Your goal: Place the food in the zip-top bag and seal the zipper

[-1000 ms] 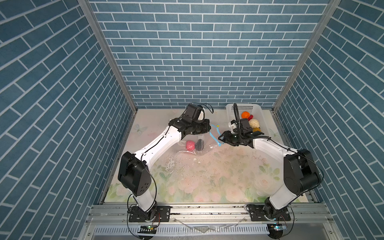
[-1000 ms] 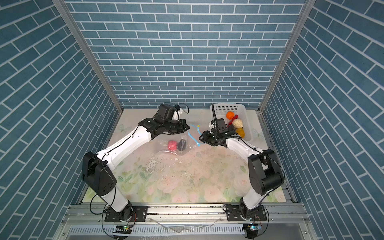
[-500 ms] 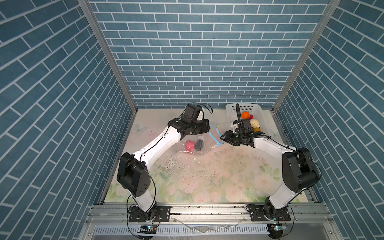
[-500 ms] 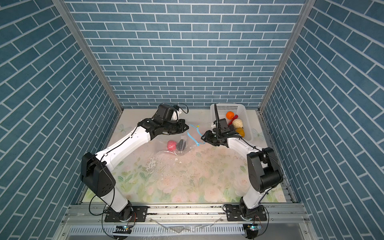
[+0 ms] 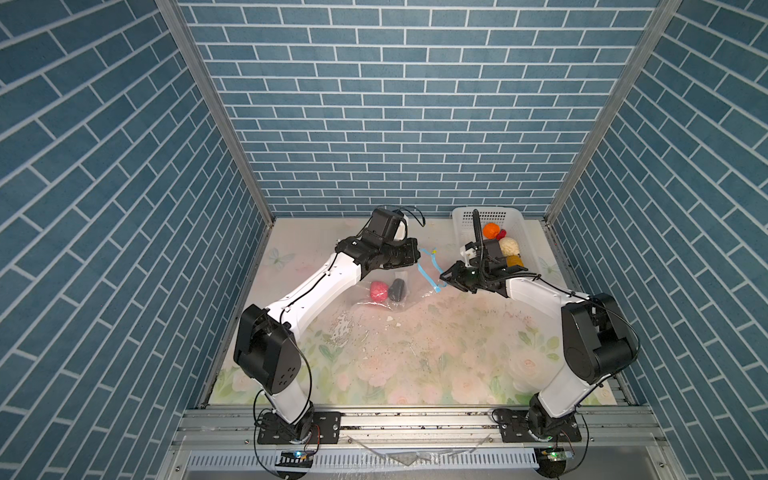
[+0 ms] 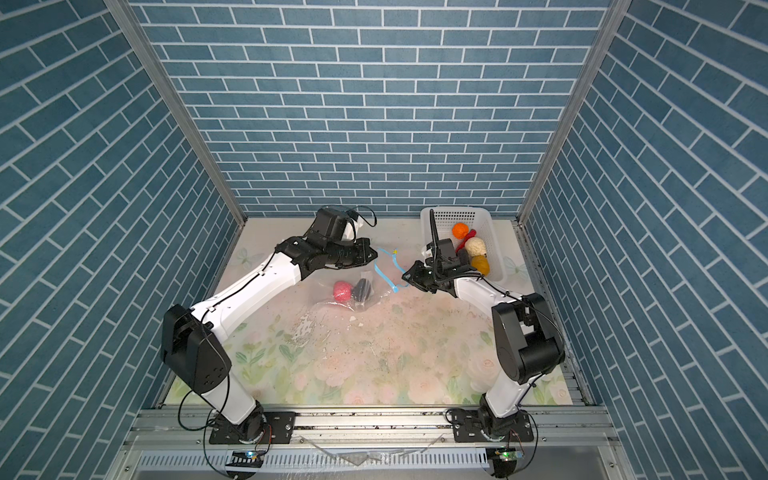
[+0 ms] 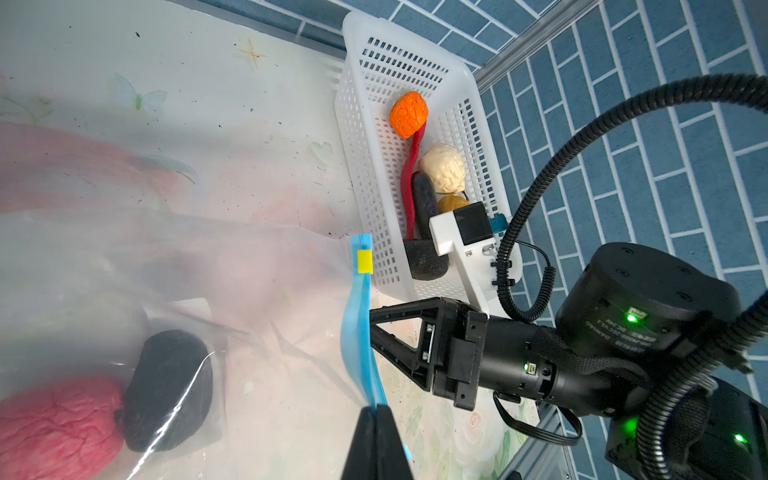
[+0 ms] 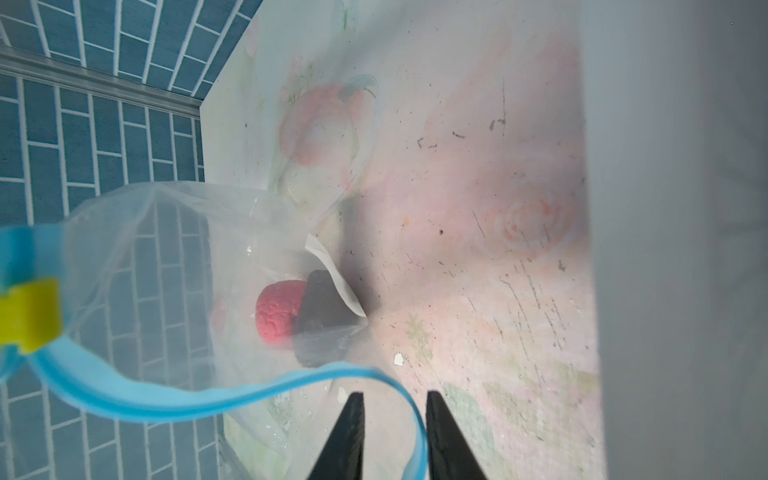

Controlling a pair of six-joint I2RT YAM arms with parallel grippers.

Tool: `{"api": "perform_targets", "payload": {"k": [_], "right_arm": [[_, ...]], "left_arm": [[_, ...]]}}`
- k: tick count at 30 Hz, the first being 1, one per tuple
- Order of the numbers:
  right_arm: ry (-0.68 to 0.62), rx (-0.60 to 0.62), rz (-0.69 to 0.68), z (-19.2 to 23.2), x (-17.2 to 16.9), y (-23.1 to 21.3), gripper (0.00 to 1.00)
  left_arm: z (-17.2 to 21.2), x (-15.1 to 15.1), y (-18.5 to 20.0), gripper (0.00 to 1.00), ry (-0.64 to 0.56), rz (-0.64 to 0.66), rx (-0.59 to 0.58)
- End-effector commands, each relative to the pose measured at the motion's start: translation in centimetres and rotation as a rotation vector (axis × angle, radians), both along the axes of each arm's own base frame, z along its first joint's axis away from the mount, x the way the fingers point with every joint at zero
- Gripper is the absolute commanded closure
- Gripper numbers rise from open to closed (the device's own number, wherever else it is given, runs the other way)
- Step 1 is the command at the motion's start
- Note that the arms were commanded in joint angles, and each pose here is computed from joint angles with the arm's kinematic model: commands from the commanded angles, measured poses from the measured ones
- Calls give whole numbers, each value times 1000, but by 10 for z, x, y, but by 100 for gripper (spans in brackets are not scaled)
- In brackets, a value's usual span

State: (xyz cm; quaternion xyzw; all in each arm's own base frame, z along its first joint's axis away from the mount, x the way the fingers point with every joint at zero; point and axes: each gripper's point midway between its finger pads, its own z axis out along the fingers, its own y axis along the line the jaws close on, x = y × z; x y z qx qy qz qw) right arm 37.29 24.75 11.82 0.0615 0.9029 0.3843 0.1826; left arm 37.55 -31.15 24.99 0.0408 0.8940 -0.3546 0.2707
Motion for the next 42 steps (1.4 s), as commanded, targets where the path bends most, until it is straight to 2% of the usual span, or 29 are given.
{"api": "perform_targets", "payload": {"k": [1,10,16,32,42], "right_arm": [[25,45,10,-3,-5,7,79],[5,82,27,8,-6,16,91],[-17,94,42,19,-8,22,95],[-77,113,71,55,-14,35,97],[-97,116,88,63,-18,44,97]], "left_arm": [[12,0,4,99,-30,5,-18],[13,-2,5,99,-33,6,-16],[12,-4,9,99,-33,11,-10],[15,-6,14,99,-41,17,-15],[-15,-6,5,99,31,6,-31]]}}
